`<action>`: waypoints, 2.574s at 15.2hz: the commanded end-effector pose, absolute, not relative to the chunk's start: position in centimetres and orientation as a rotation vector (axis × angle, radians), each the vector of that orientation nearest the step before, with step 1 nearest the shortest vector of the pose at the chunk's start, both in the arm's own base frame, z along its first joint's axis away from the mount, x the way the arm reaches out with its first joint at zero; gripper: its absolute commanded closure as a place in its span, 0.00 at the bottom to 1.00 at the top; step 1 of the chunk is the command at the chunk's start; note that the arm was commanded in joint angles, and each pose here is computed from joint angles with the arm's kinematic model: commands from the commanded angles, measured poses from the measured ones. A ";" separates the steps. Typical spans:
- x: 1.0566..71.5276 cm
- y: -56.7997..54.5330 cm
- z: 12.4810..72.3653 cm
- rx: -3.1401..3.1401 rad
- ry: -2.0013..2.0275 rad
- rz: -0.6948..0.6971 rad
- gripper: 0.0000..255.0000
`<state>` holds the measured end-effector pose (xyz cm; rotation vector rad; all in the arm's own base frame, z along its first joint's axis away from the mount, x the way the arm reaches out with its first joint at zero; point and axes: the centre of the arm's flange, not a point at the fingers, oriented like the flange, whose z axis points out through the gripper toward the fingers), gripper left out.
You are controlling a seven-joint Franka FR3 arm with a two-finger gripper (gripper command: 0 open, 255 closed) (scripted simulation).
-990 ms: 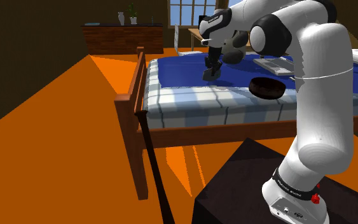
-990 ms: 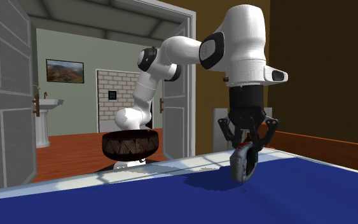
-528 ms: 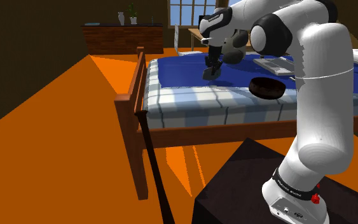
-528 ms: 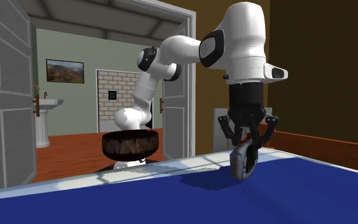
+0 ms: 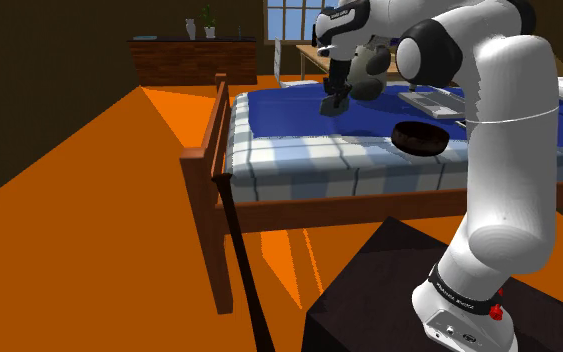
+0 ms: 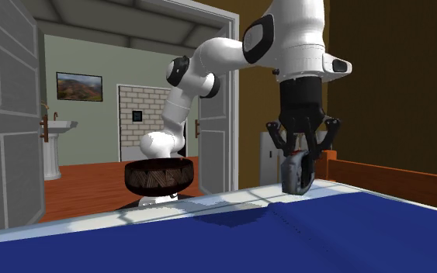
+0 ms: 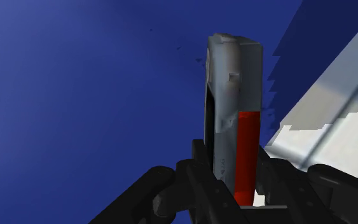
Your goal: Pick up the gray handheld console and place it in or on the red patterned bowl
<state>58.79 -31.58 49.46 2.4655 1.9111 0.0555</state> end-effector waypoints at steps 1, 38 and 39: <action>58.9 -31.6 50.5 2.465 1.911 0.055 1.00; 33.8 -32.4 60.6 2.465 1.911 0.055 1.00; 32.5 -32.5 60.6 2.465 1.911 0.055 1.00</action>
